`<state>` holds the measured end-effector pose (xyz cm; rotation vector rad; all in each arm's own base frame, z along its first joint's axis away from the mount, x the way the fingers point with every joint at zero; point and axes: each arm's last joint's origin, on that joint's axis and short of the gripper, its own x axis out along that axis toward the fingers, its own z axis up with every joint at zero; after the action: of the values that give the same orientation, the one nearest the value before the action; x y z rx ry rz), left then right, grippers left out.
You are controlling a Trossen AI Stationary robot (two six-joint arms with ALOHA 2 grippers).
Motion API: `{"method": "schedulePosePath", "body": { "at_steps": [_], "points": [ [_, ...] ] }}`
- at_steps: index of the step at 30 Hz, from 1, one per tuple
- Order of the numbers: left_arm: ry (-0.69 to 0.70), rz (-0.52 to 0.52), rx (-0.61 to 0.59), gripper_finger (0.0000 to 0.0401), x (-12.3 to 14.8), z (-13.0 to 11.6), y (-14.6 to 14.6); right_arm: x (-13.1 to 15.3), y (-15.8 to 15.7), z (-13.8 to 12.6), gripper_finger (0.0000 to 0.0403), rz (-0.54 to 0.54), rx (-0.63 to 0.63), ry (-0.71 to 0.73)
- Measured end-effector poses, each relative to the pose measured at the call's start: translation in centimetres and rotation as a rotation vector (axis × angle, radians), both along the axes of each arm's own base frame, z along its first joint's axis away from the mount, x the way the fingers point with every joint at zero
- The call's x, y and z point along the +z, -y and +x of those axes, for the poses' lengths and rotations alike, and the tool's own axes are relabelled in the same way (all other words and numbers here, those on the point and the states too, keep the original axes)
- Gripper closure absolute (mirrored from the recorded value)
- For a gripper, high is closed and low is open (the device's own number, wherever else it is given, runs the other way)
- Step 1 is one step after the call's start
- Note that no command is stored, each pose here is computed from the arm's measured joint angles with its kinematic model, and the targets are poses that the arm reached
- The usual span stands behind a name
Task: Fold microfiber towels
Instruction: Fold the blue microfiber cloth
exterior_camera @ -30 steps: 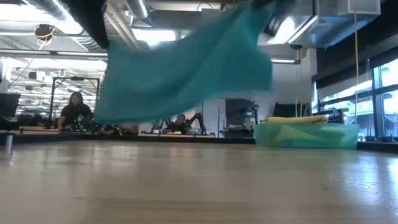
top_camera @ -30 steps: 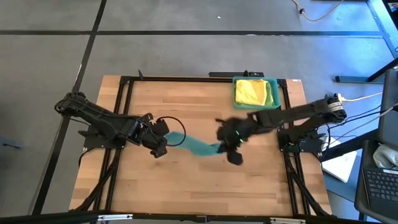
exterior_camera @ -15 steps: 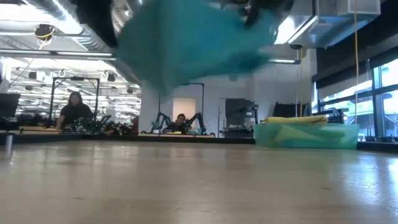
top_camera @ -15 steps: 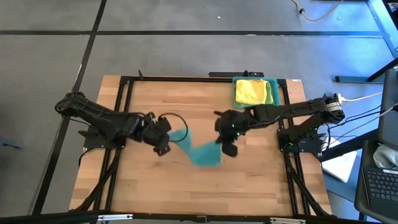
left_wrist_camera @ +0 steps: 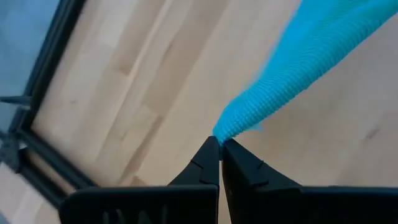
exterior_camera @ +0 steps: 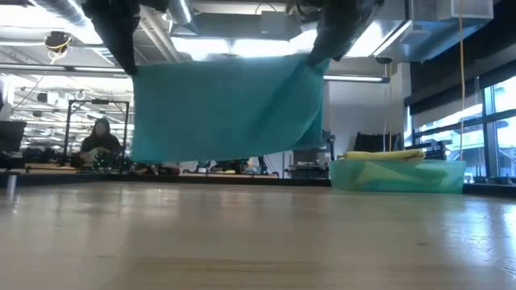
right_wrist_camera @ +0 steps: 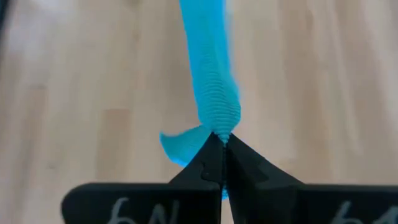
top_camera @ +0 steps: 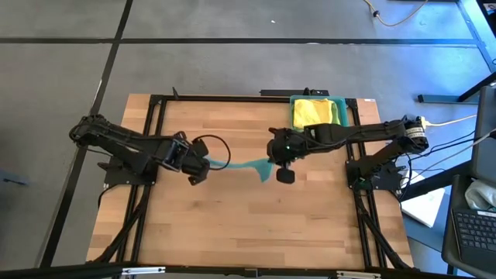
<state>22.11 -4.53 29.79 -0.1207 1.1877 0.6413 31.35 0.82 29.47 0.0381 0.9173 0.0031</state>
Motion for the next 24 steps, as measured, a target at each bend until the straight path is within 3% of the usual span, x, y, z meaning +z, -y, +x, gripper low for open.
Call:
{"method": "schedulePosePath", "body": {
  "at_steps": [7,11,15,18,24],
  "points": [
    [-0.052,0.070,0.021,0.0401,-0.7,-0.3,-1.1,-0.4,2.3,0.8,0.0396,-0.117,0.059,0.026],
    [-0.099,0.140,0.046,0.0401,-2.7,-0.6,-2.0,-0.9,4.1,1.1,0.0396,-0.221,0.055,0.002],
    [-0.126,0.133,0.108,0.0401,-4.9,-1.0,-2.5,-1.6,5.9,1.2,0.0396,-0.314,0.002,-0.052],
    [-0.132,0.106,0.108,0.0401,-5.9,-1.2,-2.3,-1.5,6.7,1.1,0.0396,-0.307,-0.030,-0.054],
    [-0.090,0.073,0.103,0.0401,-6.0,-0.8,-2.0,-1.7,6.2,1.0,0.0396,-0.185,-0.025,-0.050]
  ]
}}
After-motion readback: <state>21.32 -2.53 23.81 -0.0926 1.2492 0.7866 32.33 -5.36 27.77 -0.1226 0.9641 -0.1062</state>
